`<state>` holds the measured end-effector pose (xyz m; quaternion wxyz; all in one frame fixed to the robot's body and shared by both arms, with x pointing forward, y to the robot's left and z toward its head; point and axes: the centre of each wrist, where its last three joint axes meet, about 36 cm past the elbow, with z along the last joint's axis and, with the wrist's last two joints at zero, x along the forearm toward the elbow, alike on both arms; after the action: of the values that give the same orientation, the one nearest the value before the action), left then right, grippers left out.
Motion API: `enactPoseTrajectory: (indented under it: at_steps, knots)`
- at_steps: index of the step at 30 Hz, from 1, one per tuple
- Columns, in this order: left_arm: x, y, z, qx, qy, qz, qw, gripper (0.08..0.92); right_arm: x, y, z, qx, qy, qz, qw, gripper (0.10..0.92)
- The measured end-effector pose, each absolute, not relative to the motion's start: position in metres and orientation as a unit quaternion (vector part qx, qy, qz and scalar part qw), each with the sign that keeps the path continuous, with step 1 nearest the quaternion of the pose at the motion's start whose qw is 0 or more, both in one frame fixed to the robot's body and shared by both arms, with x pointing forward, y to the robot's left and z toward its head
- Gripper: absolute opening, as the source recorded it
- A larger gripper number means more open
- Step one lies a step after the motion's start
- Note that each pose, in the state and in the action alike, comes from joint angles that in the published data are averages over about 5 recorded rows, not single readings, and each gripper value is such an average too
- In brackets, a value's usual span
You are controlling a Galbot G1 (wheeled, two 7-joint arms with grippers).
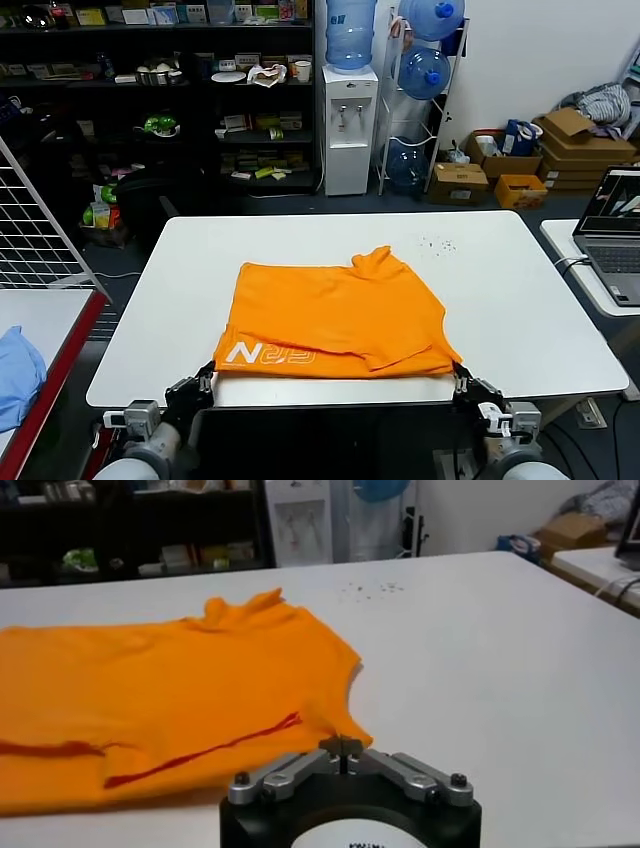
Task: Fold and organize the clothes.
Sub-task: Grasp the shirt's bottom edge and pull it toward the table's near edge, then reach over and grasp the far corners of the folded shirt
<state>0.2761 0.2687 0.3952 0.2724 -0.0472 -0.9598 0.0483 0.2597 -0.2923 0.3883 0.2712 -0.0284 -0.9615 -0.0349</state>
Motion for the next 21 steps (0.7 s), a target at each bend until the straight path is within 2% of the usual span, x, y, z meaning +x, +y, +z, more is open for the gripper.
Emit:
enactPoseTrajectory:
  at_steps: [7,11,21]
  knots:
    - [0.258,0.273,0.397,-0.041,-0.956,0.05,0.286,0.091,0.254,-0.293,0.387,-0.033,-0.96,-0.033,0.276,0.139]
    - [0.254,0.273,0.4,-0.041,-0.955,0.052,0.289,0.112,0.253,-0.291,0.389,-0.031,-0.961,-0.027,0.273,0.231]
    - [0.265,0.277,0.421,-0.044,-0.961,0.058,0.267,0.382,0.266,-0.29,0.42,-0.006,-0.973,-0.019,0.23,0.526]
